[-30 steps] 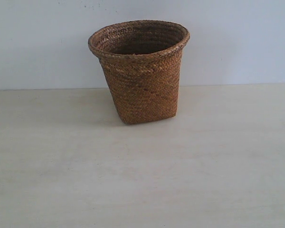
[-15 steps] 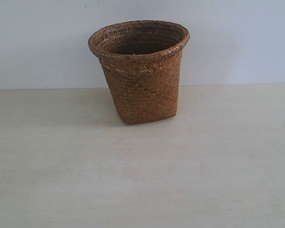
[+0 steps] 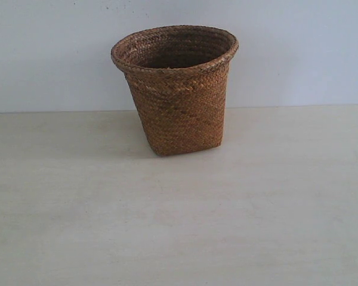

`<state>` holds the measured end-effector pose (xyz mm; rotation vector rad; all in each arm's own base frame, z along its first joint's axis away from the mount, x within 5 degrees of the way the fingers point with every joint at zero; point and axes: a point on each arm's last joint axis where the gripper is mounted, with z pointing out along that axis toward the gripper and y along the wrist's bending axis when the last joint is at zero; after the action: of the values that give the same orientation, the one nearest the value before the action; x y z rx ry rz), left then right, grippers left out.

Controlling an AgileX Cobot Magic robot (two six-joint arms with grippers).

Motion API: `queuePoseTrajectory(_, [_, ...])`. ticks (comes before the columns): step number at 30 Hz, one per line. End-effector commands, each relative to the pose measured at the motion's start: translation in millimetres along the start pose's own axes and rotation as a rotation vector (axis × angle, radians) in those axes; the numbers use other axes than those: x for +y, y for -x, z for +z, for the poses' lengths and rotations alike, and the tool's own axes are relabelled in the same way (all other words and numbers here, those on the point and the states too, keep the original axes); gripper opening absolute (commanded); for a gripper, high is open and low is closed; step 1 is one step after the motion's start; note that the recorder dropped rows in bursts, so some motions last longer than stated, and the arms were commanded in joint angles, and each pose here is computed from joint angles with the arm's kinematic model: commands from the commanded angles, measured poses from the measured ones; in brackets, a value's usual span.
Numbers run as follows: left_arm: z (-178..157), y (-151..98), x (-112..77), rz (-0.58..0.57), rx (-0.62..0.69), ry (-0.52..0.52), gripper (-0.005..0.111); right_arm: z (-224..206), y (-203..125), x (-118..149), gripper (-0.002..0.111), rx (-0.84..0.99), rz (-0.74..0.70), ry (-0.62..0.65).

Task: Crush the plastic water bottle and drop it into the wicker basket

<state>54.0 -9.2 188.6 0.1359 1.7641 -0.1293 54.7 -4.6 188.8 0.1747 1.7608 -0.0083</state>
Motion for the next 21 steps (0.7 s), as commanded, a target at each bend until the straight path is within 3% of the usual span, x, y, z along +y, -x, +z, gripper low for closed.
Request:
queuePoseTrajectory(1, [0.1,-0.5,0.1,-0.005,-0.007,0.002,0.004,0.0,-4.6,-3.2,0.0,0.035,0.015,-0.035])
queuePoseTrajectory(21, [0.1,-0.9,0.1,-0.005,-0.003,0.002,0.004,-0.2,-7.0,-3.7,0.0,0.063,-0.096,-0.036])
